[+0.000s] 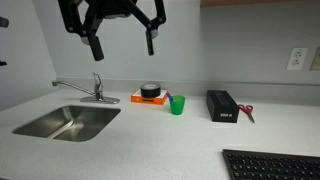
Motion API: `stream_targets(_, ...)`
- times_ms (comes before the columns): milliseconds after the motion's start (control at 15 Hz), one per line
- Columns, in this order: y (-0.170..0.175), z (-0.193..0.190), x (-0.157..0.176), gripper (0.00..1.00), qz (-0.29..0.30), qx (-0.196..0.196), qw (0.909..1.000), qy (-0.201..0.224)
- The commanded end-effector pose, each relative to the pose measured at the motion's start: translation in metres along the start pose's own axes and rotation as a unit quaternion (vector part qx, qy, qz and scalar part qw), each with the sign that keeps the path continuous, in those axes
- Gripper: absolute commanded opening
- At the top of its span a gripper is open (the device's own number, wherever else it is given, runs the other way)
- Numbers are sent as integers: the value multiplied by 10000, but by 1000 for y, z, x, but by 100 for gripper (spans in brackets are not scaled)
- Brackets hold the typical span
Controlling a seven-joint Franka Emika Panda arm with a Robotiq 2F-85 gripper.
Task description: Remove the marker from the cup and place it on the table
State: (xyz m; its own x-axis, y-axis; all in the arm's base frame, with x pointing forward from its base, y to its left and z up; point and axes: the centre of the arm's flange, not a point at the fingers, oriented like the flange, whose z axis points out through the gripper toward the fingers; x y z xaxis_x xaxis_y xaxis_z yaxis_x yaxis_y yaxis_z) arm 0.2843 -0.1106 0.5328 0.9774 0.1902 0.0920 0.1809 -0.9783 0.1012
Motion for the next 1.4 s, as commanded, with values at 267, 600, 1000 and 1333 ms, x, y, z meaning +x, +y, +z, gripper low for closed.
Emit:
stream_targets(267,0,0,6,100,-48,24,10000,25)
stream_targets(600,20,29,86,100,37,85,9995,-290)
stream_targets(1000,70,107,161,100,686,0,9960,-566)
stream_targets(1333,107,131,193,100,1125,122,9923,-498)
